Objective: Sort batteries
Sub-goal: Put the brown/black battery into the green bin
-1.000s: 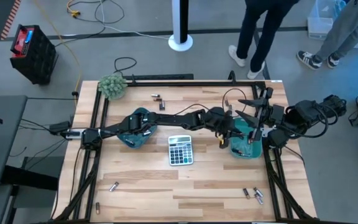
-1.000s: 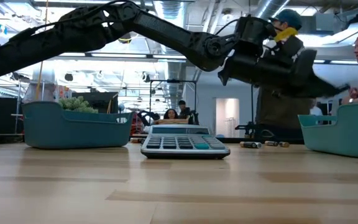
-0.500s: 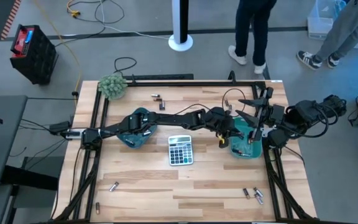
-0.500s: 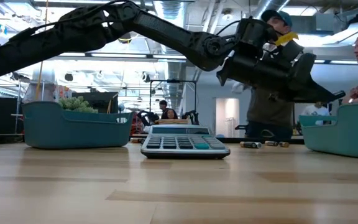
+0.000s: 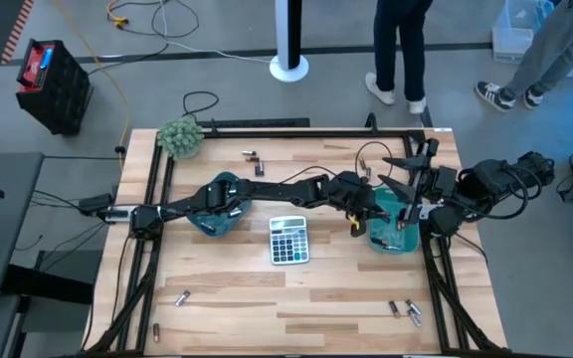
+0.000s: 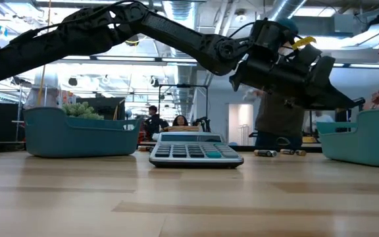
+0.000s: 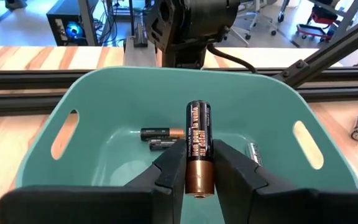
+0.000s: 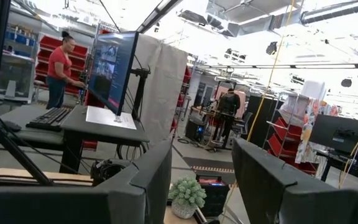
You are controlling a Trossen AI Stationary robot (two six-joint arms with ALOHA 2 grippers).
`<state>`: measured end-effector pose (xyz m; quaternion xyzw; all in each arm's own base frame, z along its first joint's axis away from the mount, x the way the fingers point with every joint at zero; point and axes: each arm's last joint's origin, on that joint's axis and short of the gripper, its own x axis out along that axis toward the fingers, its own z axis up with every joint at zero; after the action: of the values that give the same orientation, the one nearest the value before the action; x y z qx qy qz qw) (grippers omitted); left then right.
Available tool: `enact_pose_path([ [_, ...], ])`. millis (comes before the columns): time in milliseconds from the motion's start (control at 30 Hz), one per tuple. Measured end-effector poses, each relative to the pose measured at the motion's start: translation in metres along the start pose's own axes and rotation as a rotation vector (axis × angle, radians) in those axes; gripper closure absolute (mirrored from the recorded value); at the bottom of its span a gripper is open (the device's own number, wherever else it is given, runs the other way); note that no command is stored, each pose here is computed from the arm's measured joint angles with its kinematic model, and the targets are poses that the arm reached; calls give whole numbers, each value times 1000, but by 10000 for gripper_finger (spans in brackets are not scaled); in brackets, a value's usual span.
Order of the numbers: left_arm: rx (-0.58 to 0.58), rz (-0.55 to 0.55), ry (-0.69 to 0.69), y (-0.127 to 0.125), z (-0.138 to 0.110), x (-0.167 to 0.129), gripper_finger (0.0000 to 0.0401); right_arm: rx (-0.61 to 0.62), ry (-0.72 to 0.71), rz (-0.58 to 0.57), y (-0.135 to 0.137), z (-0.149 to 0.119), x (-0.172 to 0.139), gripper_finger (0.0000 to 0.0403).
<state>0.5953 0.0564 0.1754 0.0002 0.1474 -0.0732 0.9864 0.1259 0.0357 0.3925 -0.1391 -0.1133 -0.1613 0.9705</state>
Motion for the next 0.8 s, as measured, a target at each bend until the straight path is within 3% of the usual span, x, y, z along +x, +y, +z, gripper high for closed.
enact_pose_path([
  [400,6,-2,-5,-1,1,0,323,-1,0,0,0,0,0,218],
  [800,18,-17,-7,-1,1,0,222,-2,0,0,0,0,0,218],
])
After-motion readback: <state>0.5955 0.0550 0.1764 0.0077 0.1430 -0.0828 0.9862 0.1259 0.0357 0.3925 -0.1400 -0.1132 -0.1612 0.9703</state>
